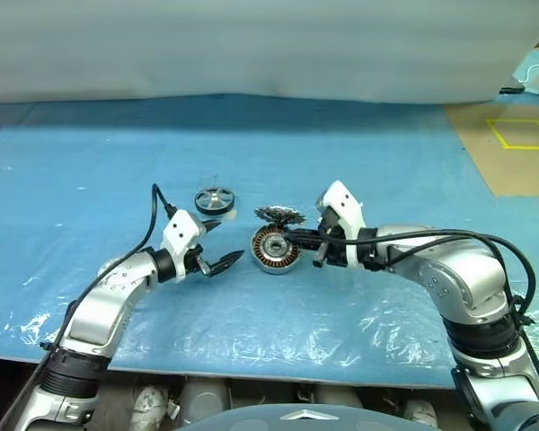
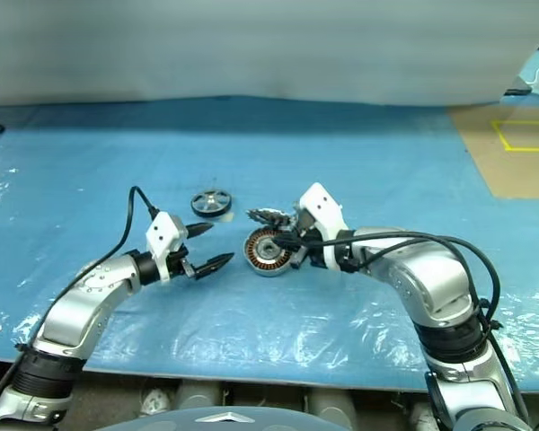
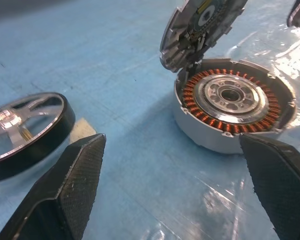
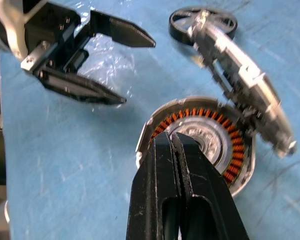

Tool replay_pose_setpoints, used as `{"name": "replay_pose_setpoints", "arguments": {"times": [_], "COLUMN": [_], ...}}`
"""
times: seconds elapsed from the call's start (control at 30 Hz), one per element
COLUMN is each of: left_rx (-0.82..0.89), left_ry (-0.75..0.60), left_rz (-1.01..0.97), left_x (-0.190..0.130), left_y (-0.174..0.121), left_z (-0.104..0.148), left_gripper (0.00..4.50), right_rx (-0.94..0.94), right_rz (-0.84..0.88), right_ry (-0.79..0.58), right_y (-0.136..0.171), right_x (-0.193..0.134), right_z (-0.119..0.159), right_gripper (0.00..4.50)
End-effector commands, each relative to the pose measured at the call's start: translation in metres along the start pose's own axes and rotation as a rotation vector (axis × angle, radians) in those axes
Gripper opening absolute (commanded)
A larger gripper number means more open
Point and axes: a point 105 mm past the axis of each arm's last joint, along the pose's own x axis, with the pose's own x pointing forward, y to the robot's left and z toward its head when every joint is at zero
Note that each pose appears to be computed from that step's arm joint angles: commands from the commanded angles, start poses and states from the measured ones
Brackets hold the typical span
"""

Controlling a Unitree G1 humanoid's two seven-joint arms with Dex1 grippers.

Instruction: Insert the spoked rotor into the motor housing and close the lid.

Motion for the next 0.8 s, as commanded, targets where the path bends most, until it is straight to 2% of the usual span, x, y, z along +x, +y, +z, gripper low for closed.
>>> {"name": "replay_pose_setpoints", "arguments": {"times": [0.03, 0.23, 0.33, 0.57, 0.7, 0.8], "left_rx": [-0.057, -0.006, 0.004, 0.073, 0.107, 0.115], "left_ry": [-0.003, 0.024, 0.041, 0.108, 0.153, 0.165], "left_rz": [-0.031, 0.076, 0.094, 0.021, -0.057, -0.123], "left_x": [-0.024, -0.052, -0.055, -0.036, -0.016, -0.002], "left_y": [0.016, 0.074, 0.099, 0.129, 0.132, 0.129], "left_z": [0.021, 0.046, 0.054, 0.059, 0.056, 0.060], "left_gripper": [4.50, 4.50, 4.50, 4.50, 4.50, 3.85], "right_rx": [-0.030, 0.004, 0.011, 0.014, 0.020, 0.022], "right_rz": [0.001, -0.012, -0.038, -0.061, -0.077, -0.088], "right_ry": [-0.030, 0.006, 0.029, 0.025, 0.023, 0.023], "right_y": [0.005, 0.005, 0.001, 0.000, 0.000, 0.000], "right_x": [-0.010, -0.018, -0.019, -0.012, -0.010, -0.012], "right_z": [0.005, -0.018, -0.029, -0.037, -0.041, -0.043], "right_gripper": [0.02, 0.02, 0.02, 0.02, 0.02, 0.00]}}
